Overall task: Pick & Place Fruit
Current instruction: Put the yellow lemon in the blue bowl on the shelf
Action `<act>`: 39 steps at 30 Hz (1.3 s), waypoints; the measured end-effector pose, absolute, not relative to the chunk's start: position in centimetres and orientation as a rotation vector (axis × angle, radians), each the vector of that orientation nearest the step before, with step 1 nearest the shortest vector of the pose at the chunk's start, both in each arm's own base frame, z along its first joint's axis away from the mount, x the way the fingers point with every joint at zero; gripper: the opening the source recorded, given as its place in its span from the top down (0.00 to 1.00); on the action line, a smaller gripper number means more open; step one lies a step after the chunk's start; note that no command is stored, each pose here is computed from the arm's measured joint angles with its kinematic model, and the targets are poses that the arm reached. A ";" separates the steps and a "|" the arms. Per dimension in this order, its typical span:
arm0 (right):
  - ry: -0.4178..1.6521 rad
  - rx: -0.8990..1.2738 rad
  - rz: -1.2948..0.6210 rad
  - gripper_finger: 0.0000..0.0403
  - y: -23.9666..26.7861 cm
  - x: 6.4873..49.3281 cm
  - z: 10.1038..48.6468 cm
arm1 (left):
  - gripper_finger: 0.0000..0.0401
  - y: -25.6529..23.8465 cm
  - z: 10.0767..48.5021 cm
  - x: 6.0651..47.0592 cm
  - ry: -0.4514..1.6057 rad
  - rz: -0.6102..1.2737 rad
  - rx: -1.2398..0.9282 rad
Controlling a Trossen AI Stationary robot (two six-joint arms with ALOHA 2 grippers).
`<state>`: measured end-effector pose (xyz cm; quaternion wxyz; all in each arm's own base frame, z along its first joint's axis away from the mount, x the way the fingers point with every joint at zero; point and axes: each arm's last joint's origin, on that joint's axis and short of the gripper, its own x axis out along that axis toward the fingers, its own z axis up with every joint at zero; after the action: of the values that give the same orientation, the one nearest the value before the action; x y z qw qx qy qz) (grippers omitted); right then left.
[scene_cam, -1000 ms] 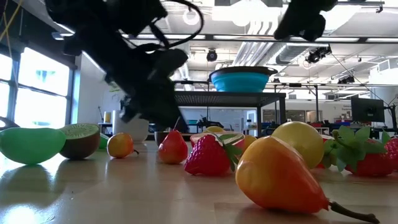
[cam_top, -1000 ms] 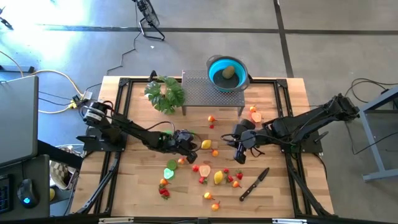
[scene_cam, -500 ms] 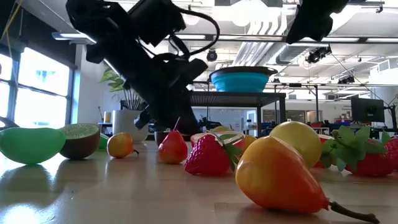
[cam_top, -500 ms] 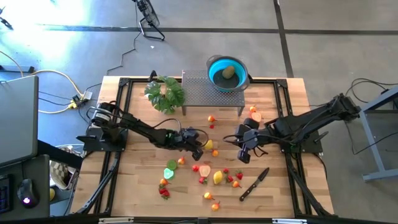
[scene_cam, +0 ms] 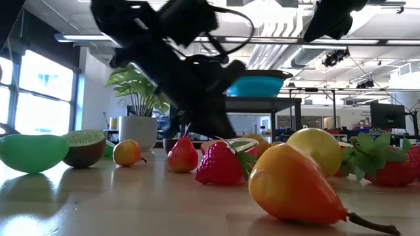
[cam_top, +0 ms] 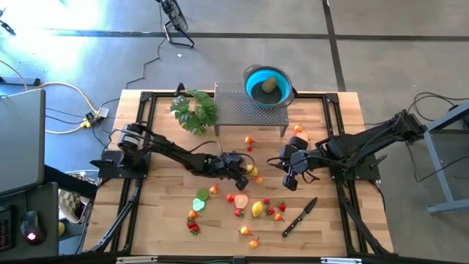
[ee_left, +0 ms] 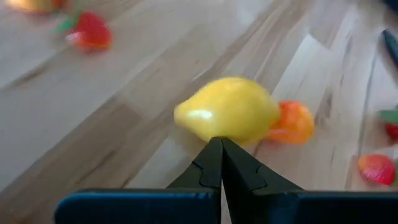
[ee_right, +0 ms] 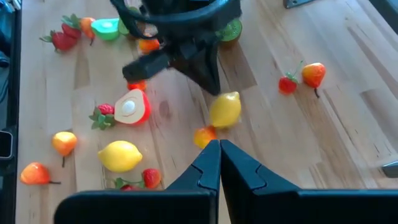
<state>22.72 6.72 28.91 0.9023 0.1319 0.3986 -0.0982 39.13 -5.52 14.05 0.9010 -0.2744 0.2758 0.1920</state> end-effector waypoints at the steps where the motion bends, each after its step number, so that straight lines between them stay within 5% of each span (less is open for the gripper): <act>1: 0.825 0.272 -0.203 0.99 6.7 22.7 28.9 | 1.00 -5.6 13.9 39.4 0.573 0.398 -0.567; 39: 0.985 0.412 -0.135 0.99 7.1 21.8 28.2 | 1.00 -6.1 16.3 40.6 0.616 0.273 -0.537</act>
<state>21.84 7.13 28.23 0.8587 0.1963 0.4690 -0.0645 40.64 -6.14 16.28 0.9087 -0.2601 0.2985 0.1324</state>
